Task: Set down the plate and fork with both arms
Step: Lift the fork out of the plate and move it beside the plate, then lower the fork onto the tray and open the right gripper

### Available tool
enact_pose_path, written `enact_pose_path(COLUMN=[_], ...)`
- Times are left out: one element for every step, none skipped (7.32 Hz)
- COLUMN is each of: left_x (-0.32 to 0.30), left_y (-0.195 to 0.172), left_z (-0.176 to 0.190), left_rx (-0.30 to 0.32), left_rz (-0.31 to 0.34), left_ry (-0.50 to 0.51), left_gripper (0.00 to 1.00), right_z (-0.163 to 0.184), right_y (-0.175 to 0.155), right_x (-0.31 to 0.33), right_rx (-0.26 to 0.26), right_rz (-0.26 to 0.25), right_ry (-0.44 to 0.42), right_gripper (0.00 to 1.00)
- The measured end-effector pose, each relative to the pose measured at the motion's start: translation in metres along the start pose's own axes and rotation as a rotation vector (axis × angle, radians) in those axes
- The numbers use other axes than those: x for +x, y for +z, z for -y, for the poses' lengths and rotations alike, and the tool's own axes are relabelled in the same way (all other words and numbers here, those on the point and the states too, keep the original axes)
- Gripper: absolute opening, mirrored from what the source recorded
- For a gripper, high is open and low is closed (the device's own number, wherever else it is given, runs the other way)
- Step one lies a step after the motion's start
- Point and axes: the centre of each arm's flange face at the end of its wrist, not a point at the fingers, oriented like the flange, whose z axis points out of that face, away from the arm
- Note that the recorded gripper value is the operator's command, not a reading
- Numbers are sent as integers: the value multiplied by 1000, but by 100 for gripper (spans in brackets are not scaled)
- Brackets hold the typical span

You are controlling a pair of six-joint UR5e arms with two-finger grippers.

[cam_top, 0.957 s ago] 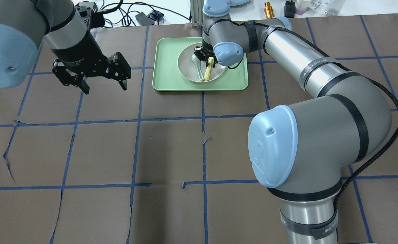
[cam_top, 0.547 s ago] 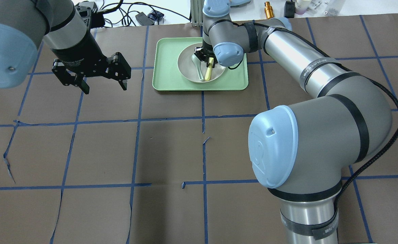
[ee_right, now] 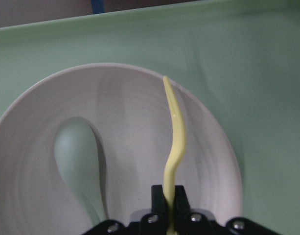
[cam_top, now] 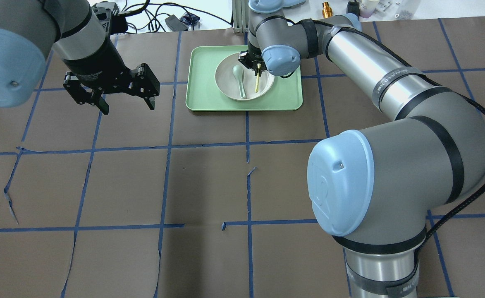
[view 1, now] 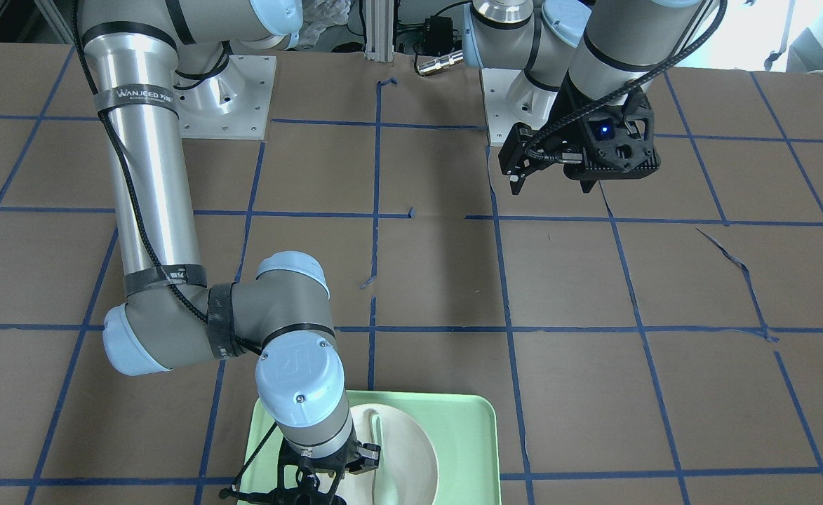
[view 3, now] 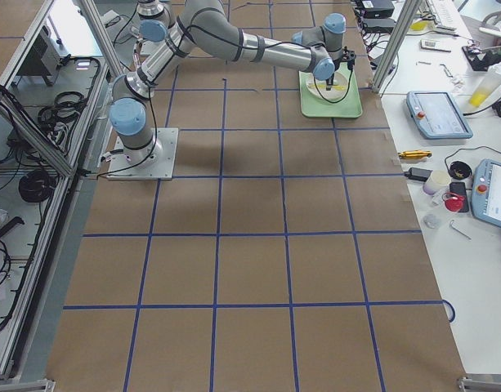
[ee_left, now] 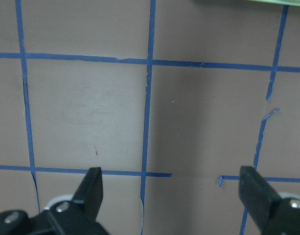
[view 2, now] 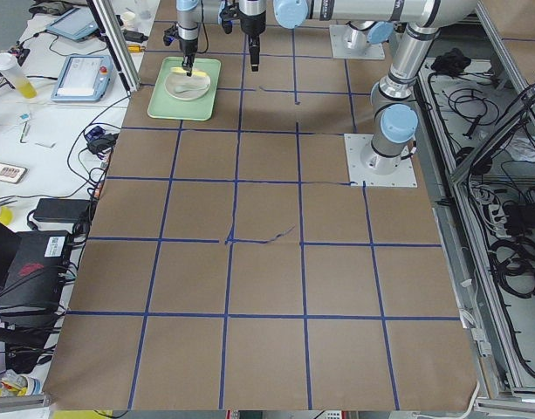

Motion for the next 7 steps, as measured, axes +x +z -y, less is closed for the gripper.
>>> enact_pose_path(left_x=[0,0,0,0,0,0,0], left_y=[0,0,0,0,0,1,1], left_z=[0,0,0,0,0,0,1], left_rx=[0,0,0,0,-1,-1,-1], left_rz=[0,0,0,0,0,0,0], left_ry=[0,0,0,0,-1,-1,-1], left_gripper=[100,100,100,100,100,100,100], right_z=[4,10,14,13,8,3,1], right_y=[-6,-14,-17,-10,1,9,12], right_x=[11,29,47,63,73,78,79], right_rx=[2,5,0,-17,-41,-54,-56], right_rz=[-3,-5,-9,-15,-22,-24,-21], right_ry=[-32,-84,-128,-152,-167,-173,-173], right_gripper=[6,7,7,8,16,47,95])
